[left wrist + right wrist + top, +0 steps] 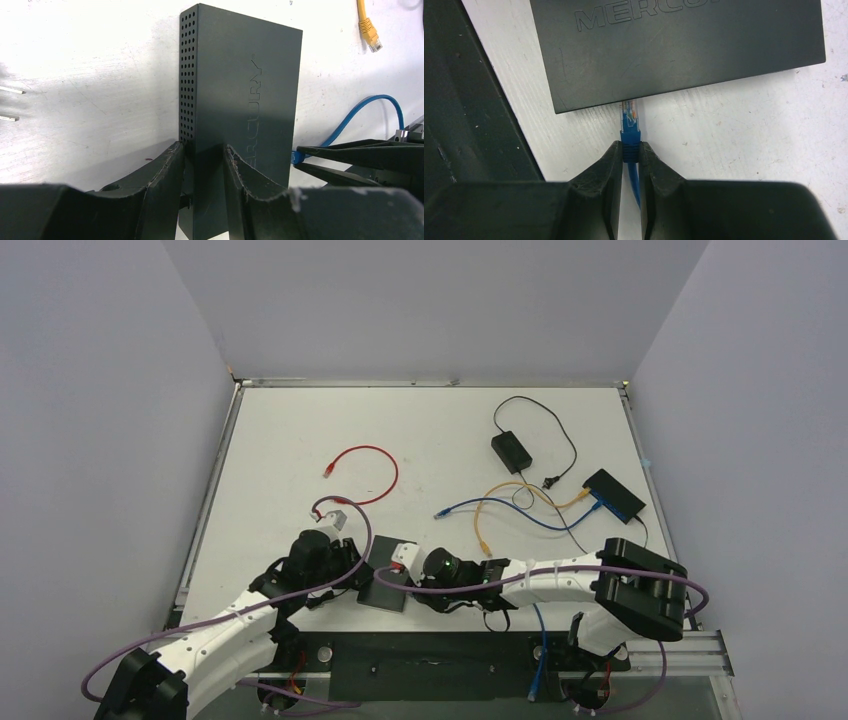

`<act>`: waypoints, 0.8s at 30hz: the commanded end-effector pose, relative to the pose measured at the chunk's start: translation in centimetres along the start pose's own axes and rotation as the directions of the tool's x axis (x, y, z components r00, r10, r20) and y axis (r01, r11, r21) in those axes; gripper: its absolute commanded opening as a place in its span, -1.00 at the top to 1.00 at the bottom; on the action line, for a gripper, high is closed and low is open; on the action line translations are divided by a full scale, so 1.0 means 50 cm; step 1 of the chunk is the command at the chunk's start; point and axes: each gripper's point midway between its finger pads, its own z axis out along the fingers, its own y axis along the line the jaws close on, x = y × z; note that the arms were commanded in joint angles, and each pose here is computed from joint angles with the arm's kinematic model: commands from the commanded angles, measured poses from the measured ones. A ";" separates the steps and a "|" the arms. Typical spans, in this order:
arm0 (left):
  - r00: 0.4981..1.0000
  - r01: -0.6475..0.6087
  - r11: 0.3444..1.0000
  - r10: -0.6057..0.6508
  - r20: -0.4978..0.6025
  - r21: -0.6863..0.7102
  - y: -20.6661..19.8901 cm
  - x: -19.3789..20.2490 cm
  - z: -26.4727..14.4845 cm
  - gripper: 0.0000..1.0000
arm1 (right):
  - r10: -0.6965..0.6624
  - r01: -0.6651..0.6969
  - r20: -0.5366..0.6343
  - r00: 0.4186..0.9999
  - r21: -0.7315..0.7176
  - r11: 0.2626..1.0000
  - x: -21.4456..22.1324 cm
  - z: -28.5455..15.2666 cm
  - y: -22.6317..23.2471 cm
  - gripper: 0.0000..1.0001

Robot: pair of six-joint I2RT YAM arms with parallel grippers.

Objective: Insert the plug into the switch port
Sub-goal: Insert the connector into the switch port.

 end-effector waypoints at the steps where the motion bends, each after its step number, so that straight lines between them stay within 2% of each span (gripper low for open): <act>1: 0.999 0.019 0.989 -0.014 -0.037 0.144 -0.061 0.006 -0.008 0.41 | -0.036 0.040 0.268 0.963 -0.007 0.999 -0.156 -0.012 0.026 1.00; 12: 0.999 0.020 0.990 -0.015 -0.044 0.137 -0.059 0.009 -0.005 0.41 | -0.130 0.104 0.321 0.938 0.097 0.990 -0.182 -0.044 0.026 1.00; 17: 0.999 0.025 0.991 -0.019 -0.044 0.133 -0.059 0.007 -0.005 0.41 | -0.130 0.089 0.317 0.940 0.141 0.986 -0.178 -0.031 0.023 1.00; 24: 0.998 0.029 0.993 -0.023 -0.052 0.117 -0.054 0.009 -0.003 0.41 | -0.164 0.132 0.302 0.939 0.123 0.984 -0.163 -0.012 0.058 1.00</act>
